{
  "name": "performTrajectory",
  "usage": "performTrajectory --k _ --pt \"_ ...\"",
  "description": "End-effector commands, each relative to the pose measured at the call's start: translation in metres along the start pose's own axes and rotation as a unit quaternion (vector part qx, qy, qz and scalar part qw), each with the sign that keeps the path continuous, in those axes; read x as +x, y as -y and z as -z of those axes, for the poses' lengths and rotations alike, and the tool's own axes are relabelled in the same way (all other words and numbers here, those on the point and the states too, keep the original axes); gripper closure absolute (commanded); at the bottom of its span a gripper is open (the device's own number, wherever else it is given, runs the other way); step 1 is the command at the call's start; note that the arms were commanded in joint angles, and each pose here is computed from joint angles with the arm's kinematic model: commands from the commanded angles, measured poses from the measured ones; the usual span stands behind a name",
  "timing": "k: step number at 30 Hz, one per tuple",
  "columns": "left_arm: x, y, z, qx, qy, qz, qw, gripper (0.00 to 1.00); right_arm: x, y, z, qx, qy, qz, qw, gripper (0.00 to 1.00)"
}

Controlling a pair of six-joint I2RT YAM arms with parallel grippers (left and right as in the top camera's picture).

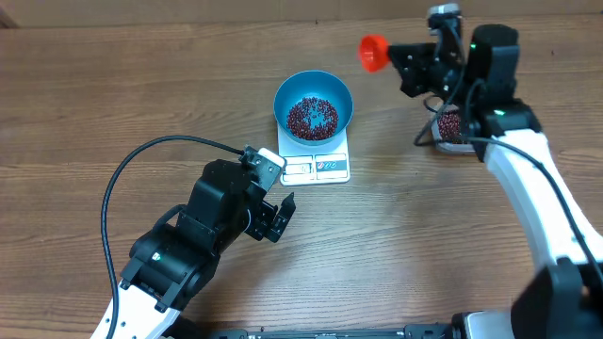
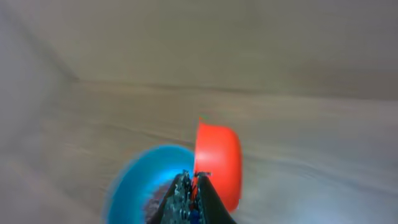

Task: Scoop item into bowl and weigh 150g on scale
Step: 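Move the empty scoop back right into the bean tub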

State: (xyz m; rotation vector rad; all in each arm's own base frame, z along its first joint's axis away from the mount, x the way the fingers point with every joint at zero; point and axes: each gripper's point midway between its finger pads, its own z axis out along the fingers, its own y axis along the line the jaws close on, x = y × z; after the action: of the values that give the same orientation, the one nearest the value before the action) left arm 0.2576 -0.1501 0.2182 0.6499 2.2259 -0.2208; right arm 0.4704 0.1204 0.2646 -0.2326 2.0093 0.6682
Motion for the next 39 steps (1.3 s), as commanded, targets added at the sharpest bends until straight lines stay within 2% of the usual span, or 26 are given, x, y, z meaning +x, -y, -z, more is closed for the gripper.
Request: performTrajectory --k 1,5,8,14,23,27,32,39 --pt "0.001 -0.003 0.0 -0.005 0.0 -0.008 1.0 0.0 -0.029 0.044 0.045 0.195 0.013 0.036 0.98 0.96" --pt "0.001 -0.003 0.0 -0.005 0.0 -0.008 1.0 0.0 -0.02 0.07 0.074 0.299 -0.039 0.048 0.952 0.96" --pt "0.001 -0.003 0.0 -0.005 0.0 -0.008 1.0 0.0 -0.009 0.083 0.088 0.346 -0.072 0.055 0.934 0.96" --pt "0.001 -0.003 0.0 -0.005 0.0 -0.008 1.0 0.0 0.031 0.101 0.104 0.389 -0.158 0.048 0.906 0.96" --pt "0.001 -0.003 0.0 -0.005 0.0 -0.008 1.0 0.01 0.065 0.14 0.125 0.43 -0.226 0.012 0.874 0.96" --pt "0.001 -0.003 0.0 -0.005 0.0 -0.008 1.0 0.01 0.072 0.154 0.128 0.437 -0.237 0.003 0.868 0.96" --pt "0.001 -0.003 0.0 -0.005 0.0 -0.008 1.0 0.0 0.067 0.153 0.117 0.414 -0.227 0.011 0.881 0.96" --pt "0.001 -0.003 0.0 -0.005 0.0 -0.008 1.0 0.0 0.076 0.164 0.102 0.411 -0.236 0.011 0.88 0.96"
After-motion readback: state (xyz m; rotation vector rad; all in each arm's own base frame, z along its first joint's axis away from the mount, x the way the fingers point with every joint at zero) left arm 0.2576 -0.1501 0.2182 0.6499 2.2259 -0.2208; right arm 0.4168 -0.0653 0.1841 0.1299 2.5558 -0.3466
